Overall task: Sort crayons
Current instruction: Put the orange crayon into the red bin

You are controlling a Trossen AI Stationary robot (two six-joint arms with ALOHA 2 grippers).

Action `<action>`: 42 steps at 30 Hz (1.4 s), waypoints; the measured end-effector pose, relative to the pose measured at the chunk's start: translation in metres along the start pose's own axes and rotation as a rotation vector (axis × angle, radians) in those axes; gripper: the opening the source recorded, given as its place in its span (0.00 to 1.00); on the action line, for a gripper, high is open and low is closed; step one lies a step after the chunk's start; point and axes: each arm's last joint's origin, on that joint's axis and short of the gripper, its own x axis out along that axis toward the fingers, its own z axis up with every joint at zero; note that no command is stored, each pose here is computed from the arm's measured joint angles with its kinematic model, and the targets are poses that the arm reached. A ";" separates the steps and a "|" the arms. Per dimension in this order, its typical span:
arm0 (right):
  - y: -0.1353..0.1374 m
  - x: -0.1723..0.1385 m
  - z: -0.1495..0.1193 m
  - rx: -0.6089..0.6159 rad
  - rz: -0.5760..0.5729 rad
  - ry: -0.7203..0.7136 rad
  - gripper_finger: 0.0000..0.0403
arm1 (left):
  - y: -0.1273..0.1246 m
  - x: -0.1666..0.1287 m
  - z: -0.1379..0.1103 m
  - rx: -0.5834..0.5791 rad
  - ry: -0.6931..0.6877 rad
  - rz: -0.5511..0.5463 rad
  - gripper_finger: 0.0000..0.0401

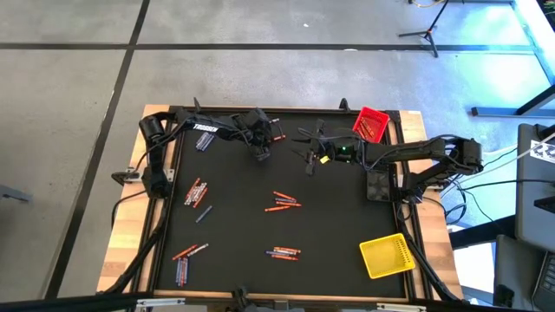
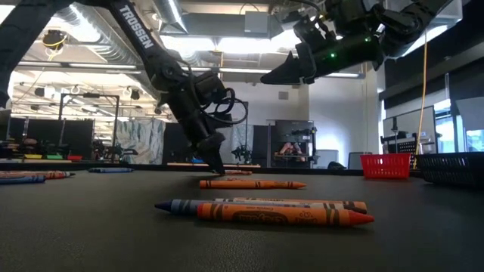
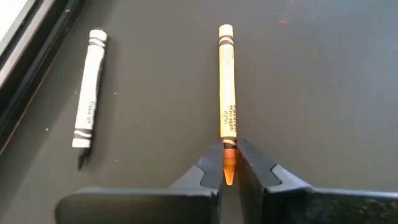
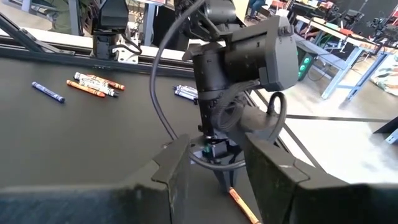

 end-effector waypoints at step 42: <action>0.006 0.000 0.002 0.013 0.203 -0.057 0.65 | -0.105 -0.107 -0.034 0.219 -0.620 0.028 0.04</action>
